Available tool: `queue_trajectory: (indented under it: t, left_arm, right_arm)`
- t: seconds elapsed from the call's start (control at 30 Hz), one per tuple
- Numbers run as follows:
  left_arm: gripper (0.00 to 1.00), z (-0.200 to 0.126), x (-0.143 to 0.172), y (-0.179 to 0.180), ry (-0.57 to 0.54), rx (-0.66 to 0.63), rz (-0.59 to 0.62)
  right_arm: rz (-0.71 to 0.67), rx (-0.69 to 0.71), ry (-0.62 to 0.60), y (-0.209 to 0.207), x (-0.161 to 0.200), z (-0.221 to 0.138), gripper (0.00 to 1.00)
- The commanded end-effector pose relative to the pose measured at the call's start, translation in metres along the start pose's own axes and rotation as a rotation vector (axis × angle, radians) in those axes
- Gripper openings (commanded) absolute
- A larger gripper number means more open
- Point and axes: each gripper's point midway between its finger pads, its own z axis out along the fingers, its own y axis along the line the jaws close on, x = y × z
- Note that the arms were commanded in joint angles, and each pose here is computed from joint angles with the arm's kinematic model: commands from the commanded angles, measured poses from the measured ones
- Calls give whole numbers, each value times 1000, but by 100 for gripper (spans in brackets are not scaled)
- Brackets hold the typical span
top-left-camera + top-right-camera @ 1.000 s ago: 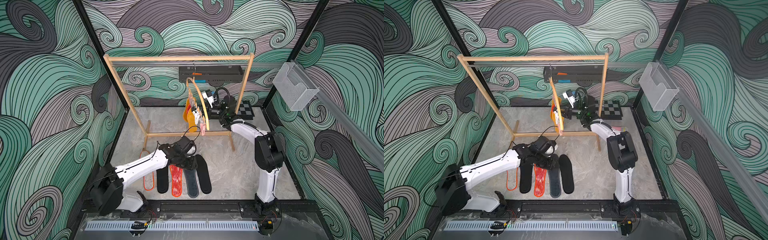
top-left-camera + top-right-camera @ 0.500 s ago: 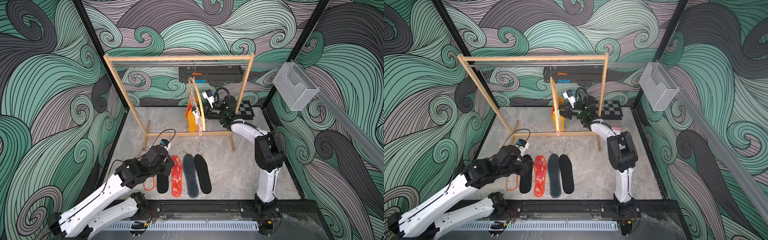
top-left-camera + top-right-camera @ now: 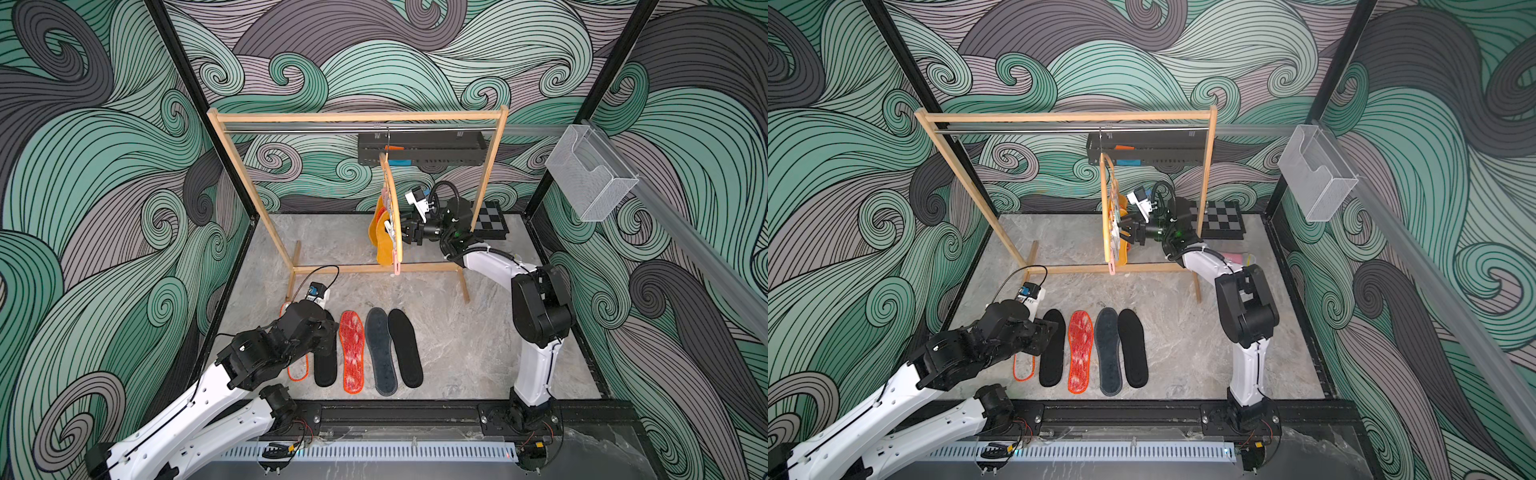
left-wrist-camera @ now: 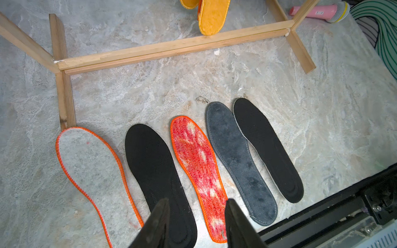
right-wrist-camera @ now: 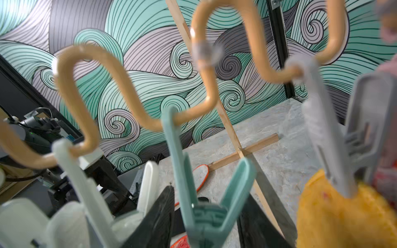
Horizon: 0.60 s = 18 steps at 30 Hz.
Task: Take the shoe insoles off the hanger
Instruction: Remove the insole from the hanger.
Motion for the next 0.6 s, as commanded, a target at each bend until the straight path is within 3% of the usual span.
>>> queue_trajectory:
  t: [0.0, 0.4, 0.57]
  left_arm:
    - [44, 0, -4, 4, -9, -22, 5]
    - [44, 1, -3, 2, -3, -11, 7]
    - [44, -2, -3, 1, -14, 4, 5]
  right_arm:
    - [-23, 28, -14, 6, -6, -7, 51]
    - [13, 99, -13, 19, 26, -28, 51]
    - [105, 143, -5, 42, 48, -47, 49]
